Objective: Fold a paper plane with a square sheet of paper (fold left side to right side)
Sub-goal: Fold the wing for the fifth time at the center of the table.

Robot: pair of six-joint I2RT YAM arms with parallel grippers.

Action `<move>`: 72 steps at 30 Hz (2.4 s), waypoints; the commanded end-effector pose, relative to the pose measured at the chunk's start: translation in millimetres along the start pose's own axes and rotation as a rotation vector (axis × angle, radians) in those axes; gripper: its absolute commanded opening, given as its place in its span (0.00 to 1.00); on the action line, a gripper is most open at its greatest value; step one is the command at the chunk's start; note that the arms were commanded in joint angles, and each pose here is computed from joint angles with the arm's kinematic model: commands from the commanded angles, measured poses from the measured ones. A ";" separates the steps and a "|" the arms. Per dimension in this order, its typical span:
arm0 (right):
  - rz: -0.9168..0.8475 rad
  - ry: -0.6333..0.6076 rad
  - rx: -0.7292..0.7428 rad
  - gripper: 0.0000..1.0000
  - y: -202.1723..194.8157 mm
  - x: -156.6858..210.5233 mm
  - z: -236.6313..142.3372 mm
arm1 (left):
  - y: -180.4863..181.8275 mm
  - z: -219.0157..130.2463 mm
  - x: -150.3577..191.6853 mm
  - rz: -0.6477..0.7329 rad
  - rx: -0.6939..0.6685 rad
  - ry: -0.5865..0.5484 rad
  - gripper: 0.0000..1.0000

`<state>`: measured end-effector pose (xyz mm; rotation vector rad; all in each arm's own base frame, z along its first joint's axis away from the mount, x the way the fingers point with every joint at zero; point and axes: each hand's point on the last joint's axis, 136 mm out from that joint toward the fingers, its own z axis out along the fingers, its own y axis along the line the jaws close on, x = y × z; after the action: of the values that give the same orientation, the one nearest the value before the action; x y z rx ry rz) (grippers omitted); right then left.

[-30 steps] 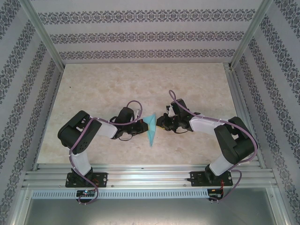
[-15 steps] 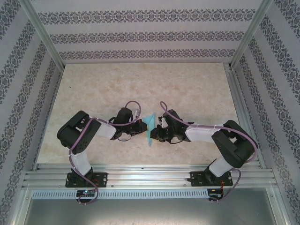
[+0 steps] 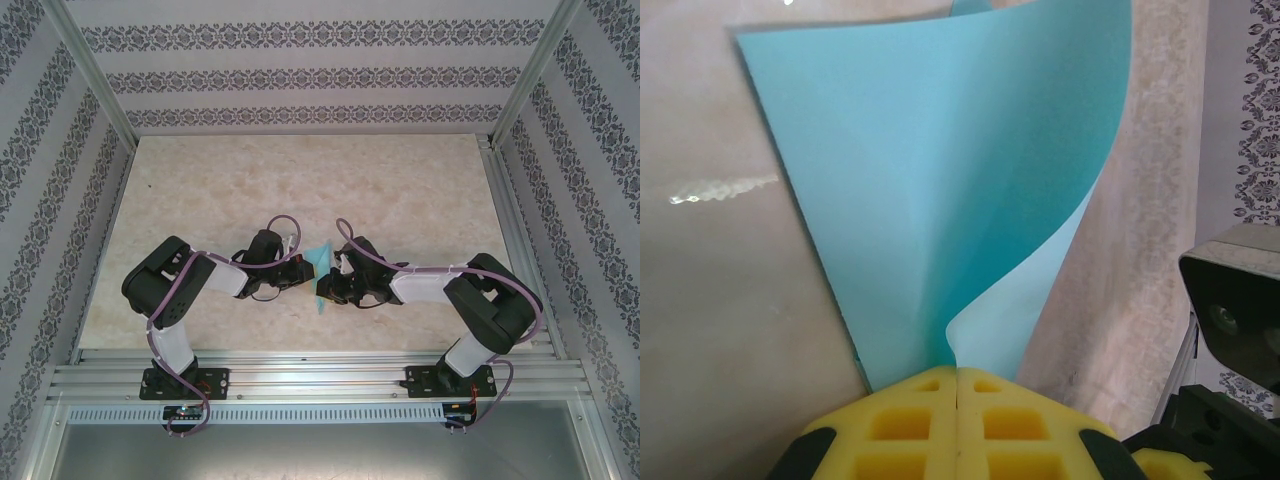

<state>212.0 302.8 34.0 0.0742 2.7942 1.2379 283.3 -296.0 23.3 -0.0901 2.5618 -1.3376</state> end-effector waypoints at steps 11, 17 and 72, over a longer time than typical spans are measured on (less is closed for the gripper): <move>-0.023 0.014 0.009 0.15 4.0 0.4 15.4 | 27.6 -5.1 0.8 -0.033 -0.096 -0.011 0.00; -0.026 0.016 0.005 0.15 6.9 -1.1 18.9 | 28.8 -4.2 0.6 -0.036 -0.099 -0.011 0.00; -0.149 0.029 0.011 0.19 41.4 -2.9 1.6 | 70.5 -40.2 -8.3 0.051 -0.218 -0.014 0.00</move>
<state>215.6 324.1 57.0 -0.0997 2.7884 1.1918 287.3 -240.4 18.8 -0.0258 2.6183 -1.1474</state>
